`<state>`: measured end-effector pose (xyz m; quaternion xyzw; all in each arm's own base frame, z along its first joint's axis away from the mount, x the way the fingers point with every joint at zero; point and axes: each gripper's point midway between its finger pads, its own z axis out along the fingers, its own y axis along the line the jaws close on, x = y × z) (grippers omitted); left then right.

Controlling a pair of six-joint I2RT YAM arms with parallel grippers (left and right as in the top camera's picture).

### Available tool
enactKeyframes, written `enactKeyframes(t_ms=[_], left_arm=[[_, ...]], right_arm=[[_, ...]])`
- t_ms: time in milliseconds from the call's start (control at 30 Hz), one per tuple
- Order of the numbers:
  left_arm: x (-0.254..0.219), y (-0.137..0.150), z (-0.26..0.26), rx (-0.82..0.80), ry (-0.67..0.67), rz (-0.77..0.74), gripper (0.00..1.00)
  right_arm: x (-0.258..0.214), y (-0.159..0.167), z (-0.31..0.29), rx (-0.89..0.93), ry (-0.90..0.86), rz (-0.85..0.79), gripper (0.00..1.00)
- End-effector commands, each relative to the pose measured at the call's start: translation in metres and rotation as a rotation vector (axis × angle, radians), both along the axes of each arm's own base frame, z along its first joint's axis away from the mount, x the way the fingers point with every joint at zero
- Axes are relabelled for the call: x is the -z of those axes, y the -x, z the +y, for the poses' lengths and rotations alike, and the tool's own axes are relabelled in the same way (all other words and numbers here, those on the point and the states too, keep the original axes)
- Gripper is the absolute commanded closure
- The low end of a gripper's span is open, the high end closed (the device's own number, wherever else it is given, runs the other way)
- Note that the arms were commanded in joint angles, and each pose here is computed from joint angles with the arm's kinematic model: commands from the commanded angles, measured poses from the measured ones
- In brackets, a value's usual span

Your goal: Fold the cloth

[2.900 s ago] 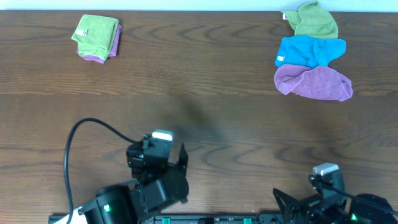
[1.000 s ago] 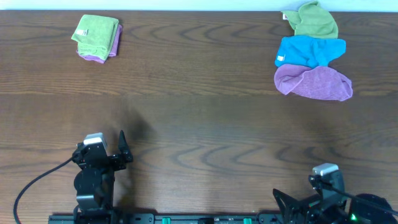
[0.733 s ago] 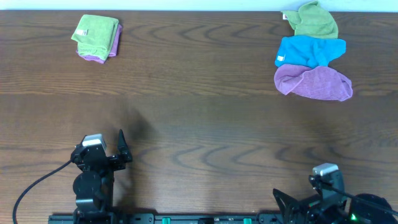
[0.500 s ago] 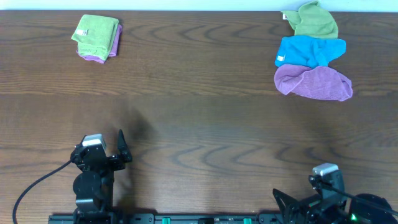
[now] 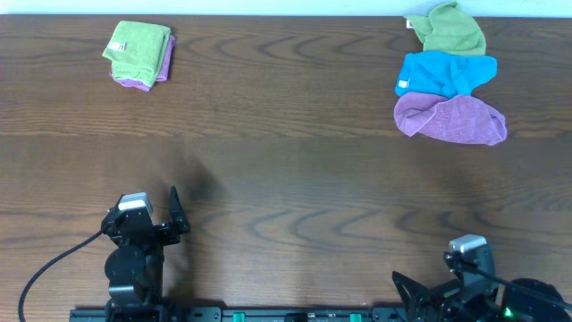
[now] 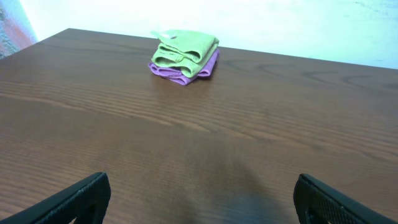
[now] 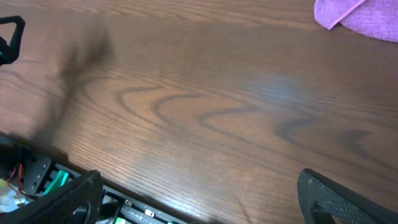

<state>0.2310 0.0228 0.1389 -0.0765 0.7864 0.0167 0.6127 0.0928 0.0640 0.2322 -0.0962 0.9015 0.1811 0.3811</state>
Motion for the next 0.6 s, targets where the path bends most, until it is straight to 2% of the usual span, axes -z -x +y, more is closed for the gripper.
enactKeyframes(t_ms=[0,167,367,567], left_arm=[[0.012,0.000,0.004,-0.021,-0.010,0.022,0.05],[0.012,0.000,0.004,-0.021,-0.010,0.022,0.04],[0.012,0.000,0.004,-0.022,-0.011,0.022,0.05],[0.012,0.000,0.004,-0.022,-0.011,0.022,0.05]], right_arm=[[-0.001,0.001,0.002,-0.004,-0.014,-0.003,0.01],[-0.005,-0.004,-0.001,0.006,0.001,-0.035,0.01],[-0.050,-0.040,-0.012,0.056,0.072,-0.396,0.01],[-0.028,-0.053,-0.042,0.218,0.179,-0.507,0.01]])
